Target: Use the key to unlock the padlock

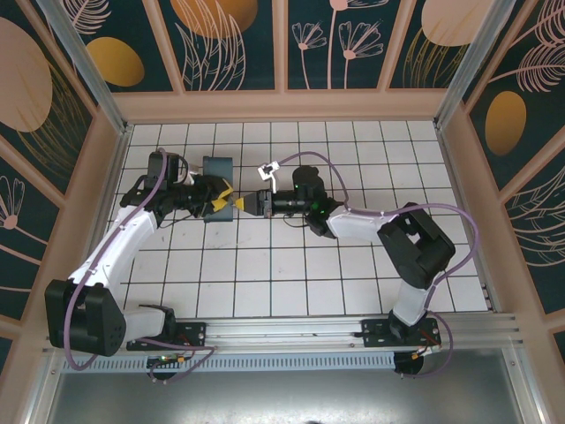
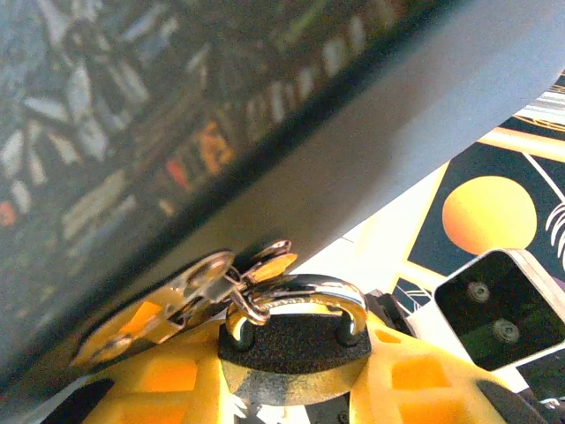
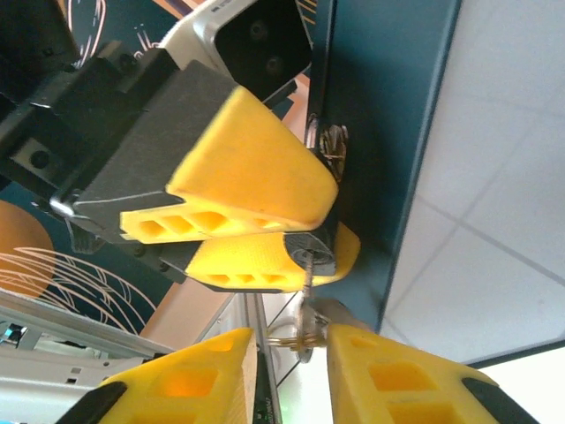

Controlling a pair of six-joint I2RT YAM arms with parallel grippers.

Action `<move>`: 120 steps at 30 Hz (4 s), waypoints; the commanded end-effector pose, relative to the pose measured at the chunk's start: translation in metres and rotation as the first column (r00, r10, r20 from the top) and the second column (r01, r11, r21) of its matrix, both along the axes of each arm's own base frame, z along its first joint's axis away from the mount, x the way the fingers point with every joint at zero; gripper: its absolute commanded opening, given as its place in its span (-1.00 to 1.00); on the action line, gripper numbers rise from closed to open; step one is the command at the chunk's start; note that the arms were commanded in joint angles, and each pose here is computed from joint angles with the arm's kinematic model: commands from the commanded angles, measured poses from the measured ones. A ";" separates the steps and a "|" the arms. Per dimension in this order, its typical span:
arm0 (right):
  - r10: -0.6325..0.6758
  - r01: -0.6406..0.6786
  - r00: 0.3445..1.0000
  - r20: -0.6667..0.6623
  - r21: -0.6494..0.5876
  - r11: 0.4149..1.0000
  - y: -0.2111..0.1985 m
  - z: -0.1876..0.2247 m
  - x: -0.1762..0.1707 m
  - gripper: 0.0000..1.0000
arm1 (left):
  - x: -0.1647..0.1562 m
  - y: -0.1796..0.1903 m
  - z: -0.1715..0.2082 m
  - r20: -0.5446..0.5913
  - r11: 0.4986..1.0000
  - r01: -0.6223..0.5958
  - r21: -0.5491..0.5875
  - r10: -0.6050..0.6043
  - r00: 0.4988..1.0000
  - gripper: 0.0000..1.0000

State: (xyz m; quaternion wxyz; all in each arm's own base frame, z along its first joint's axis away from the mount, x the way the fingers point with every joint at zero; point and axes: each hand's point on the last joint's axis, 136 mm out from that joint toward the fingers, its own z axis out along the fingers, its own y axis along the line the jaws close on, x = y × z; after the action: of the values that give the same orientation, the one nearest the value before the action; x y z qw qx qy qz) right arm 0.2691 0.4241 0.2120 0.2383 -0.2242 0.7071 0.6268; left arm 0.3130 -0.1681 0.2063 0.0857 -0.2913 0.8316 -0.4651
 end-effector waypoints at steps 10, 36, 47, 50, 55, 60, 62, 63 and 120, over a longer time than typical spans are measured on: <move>-0.020 0.019 1.000 0.015 0.028 0.999 0.005 0.008 0.005 -0.54 | 0.001 -0.004 0.028 0.083 0.999 0.016 -0.051 -0.012 0.996 -0.81; -0.060 0.052 0.970 0.235 0.043 0.998 0.034 0.052 0.022 -1.00 | -0.015 -0.008 0.024 0.050 0.996 0.077 -0.036 -0.075 0.996 -0.84; -0.067 0.053 0.981 0.181 0.081 0.995 0.034 0.056 0.034 -1.00 | -0.014 -0.009 0.030 0.068 0.996 0.060 -0.063 -0.056 0.996 -0.83; -0.039 0.027 0.992 0.119 0.103 0.994 0.036 0.057 0.030 -0.93 | -0.009 -0.008 0.035 0.086 0.997 0.034 -0.076 -0.027 0.996 -0.83; -0.035 0.032 0.999 0.030 0.111 0.993 0.031 0.042 0.024 -0.89 | -0.004 -0.010 0.041 0.103 0.995 0.028 -0.093 -0.018 0.995 -0.83; -0.040 0.050 0.997 -0.069 0.143 0.988 0.032 0.038 0.027 -0.99 | -0.005 -0.010 0.039 0.102 0.995 0.039 -0.091 -0.030 0.994 -0.82; -0.048 0.070 0.989 -0.143 0.151 0.986 0.032 0.036 0.031 -1.00 | -0.006 -0.011 0.040 0.109 0.994 0.046 -0.095 -0.036 0.993 -0.82; -0.036 0.075 0.978 -0.204 0.186 0.980 0.030 0.037 0.032 -1.00 | -0.005 -0.011 0.042 0.121 0.994 0.049 -0.097 -0.037 0.992 -0.82; -0.180 0.233 0.972 0.149 -0.618 0.750 -0.024 -0.066 0.068 -0.08 | 0.048 0.044 -0.045 0.271 0.932 -0.103 0.347 0.006 0.962 0.25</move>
State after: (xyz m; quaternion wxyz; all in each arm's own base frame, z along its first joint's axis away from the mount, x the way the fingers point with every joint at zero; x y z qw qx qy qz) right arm 0.3390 0.4127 0.1741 0.2631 -0.2078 0.8603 0.3840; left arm 0.3430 -0.1287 0.1497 0.2269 -0.2282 0.8844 -0.3380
